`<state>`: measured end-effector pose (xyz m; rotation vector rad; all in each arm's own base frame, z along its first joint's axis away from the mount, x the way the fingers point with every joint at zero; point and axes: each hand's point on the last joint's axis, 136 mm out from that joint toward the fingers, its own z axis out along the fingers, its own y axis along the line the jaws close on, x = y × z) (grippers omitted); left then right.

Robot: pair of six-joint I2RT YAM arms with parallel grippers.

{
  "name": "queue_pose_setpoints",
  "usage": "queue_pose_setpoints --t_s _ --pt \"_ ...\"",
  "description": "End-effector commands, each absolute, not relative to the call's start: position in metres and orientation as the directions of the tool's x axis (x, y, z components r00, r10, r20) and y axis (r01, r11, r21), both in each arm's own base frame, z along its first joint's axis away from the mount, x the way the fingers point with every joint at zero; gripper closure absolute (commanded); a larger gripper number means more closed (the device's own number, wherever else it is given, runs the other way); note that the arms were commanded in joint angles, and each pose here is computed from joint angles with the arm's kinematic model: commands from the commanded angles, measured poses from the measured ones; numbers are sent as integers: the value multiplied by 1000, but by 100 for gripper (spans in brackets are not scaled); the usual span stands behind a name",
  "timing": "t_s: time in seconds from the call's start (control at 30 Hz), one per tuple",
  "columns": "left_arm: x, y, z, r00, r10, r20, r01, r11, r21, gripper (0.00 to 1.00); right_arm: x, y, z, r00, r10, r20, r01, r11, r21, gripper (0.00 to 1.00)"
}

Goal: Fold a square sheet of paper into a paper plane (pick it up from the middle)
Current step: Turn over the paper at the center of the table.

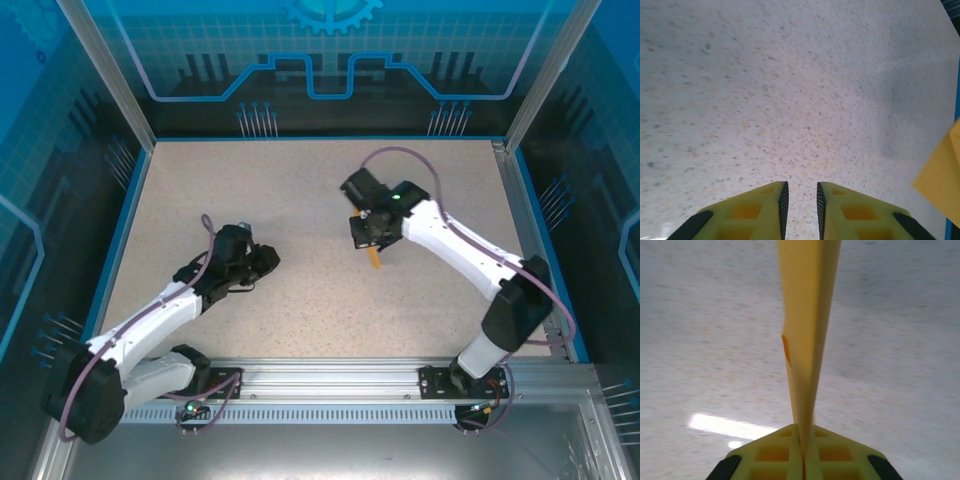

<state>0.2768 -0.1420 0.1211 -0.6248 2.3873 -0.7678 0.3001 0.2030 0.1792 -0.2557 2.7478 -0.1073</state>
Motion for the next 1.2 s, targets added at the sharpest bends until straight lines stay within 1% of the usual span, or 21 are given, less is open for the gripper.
queue_pose_setpoints --t_s 0.0,0.07,0.13,0.27,0.33,0.37,0.4,0.43,0.5,0.53,0.63,0.67,0.7,0.8,0.87,0.9,1.0,1.1,1.17 --pt "267 -117 111 -702 -614 -361 -338 733 -589 72 285 150 180 -924 -334 -187 -170 796 -581 90" --pt "264 -109 109 -680 -640 -358 -367 720 -589 71 285 172 159 -926 -355 -130 -217 780 -587 89" --pt "260 -99 106 -653 -668 -356 -407 706 -579 70 281 203 136 -923 -374 -91 -273 802 -531 85" --pt "251 -87 105 -629 -686 -366 -429 699 -572 69 266 277 87 -921 -388 -32 -362 884 -296 83" --pt "248 -84 105 -626 -685 -373 -428 701 -570 68 261 312 72 -924 -382 -33 -373 915 -151 74" --pt "247 -82 106 -625 -685 -375 -427 702 -570 68 257 329 65 -927 -375 -13 -373 926 -53 74" --pt "246 -82 106 -626 -685 -374 -427 701 -571 67 253 343 64 -930 -367 -2 -366 930 30 75" --pt "246 -82 106 -628 -683 -374 -425 703 -571 67 251 355 65 -930 -368 -11 -368 925 98 71" --pt "245 -83 107 -638 -674 -373 -412 708 -574 64 249 368 78 -926 -376 -40 -375 899 227 56" --pt "245 -85 108 -647 -667 -370 -404 711 -575 63 249 369 83 -927 -371 -55 -371 887 273 52" --pt "248 -95 110 -670 -651 -358 -368 710 -601 62 255 361 101 -951 -289 -108 -306 841 447 48" --pt "251 -101 112 -684 -640 -351 -340 705 -622 60 258 353 104 -962 -250 -114 -273 820 504 48" --pt "255 -112 115 -703 -625 -339 -303 695 -652 60 260 343 104 -971 -209 -115 -237 800 551 53" --pt "270 -147 123 -777 -561 -285 -200 650 -733 60 257 321 95 -989 -126 -77 -145 740 657 72" --pt "281 -168 126 -825 -510 -245 -161 626 -763 62 254 314 90 -992 -108 -62 -120 706 697 82" --pt "287 -181 127 -849 -478 -224 -139 613 -778 63 253 313 88 -993 -105 -60 -117 699 706 85" --pt "306 -208 125 -888 -418 -189 -125 617 -777 66 246 317 77 -991 -130 -33 -114 683 722 91" --pt "324 -229 111 -913 -383 -139 -142 621 -771 69 243 320 63 -991 -132 -10 -99 693 714 92" --pt "333 -238 100 -920 -374 -118 -155 624 -766 70 241 325 58 -991 -134 2 -91 680 727 93"
